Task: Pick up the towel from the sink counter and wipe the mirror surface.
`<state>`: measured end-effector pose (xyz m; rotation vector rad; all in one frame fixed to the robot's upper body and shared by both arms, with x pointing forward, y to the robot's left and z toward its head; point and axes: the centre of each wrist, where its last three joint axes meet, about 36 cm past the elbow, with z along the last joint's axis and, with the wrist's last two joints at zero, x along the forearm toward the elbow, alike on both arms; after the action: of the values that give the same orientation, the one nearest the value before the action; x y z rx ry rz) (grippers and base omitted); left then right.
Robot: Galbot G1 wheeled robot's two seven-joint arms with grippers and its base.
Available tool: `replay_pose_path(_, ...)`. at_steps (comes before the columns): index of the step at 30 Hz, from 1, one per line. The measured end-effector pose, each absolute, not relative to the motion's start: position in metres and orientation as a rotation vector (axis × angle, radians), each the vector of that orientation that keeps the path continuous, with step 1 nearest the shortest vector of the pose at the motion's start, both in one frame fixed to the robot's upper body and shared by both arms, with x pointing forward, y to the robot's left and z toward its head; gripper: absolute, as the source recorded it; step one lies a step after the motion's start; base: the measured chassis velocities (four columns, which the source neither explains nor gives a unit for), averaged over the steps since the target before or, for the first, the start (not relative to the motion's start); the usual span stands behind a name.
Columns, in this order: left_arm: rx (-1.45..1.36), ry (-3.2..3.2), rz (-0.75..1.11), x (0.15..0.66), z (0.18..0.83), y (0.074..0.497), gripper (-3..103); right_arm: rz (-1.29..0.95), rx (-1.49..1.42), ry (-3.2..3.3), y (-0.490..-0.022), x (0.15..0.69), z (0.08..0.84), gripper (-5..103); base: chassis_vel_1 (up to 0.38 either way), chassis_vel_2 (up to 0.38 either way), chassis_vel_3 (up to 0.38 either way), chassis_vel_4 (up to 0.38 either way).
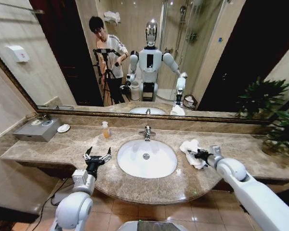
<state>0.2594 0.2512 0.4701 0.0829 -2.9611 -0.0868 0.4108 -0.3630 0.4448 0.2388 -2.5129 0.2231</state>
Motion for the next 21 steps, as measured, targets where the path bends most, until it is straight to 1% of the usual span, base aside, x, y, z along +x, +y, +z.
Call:
replay_pose_path(3,0.083,-2.961,-0.087,0.259,0.47,0.251,100,0.26,0.264,-2.581,-0.35,0.395,0.438,82,0.0,0.0,0.0,0.0)
replay_pose_path(4,0.083,-2.961,-0.087,0.259,0.47,0.251,100,0.26,0.264,-2.581,-0.35,0.395,0.438,82,0.0,0.0,0.0,0.0)
replay_pose_path(5,0.083,-2.961,-0.087,0.259,0.47,0.251,100,0.278,0.274,-2.612,-0.347,0.391,0.437,87,0.0,0.0,0.0,0.0)
replay_pose_path(6,0.083,-2.961,-0.087,0.259,0.47,0.251,100,0.291,0.28,-2.634,-0.345,0.387,0.435,87,0.0,0.0,0.0,0.0)
replay_pose_path(8,0.083,-2.961,-0.087,0.259,0.47,0.251,100,0.299,0.287,-2.695,-0.339,0.378,0.435,96,0.0,0.0,0.0,0.0)
replay_pose_path(9,0.083,-2.961,-0.087,0.259,0.47,0.251,100,0.299,0.287,-2.695,-0.339,0.378,0.435,96,0.0,0.0,0.0,0.0)
replay_pose_path(10,0.083,-2.961,-0.087,0.259,0.47,0.251,100,0.288,0.284,-2.733,-0.336,0.373,0.435,99,0.0,0.0,0.0,0.0)
replay_pose_path(13,0.083,-2.961,-0.087,0.259,0.47,0.251,100,0.253,0.273,-2.795,-0.331,0.363,0.433,100,0.0,0.0,0.0,0.0)
replay_pose_path(16,0.083,-2.961,-0.087,0.259,0.47,0.251,100,0.093,0.237,-2.922,-0.314,0.345,0.432,100,0.0,0.0,0.0,0.0)
replay_pose_path(17,0.083,-2.961,-0.087,0.259,0.47,0.251,100,0.093,0.237,-2.922,-0.314,0.345,0.432,100,0.0,0.0,0.0,0.0)
replay_pose_path(19,0.083,-2.961,-0.087,0.259,0.47,0.251,100,-0.042,0.214,-2.979,-0.301,0.332,0.432,100,0.0,0.0,0.0,0.0)
replay_pose_path(21,0.083,-2.961,-0.087,0.259,0.47,0.251,100,-0.076,0.207,-2.999,-0.298,0.328,0.433,100,0.0,0.0,0.0,0.0)
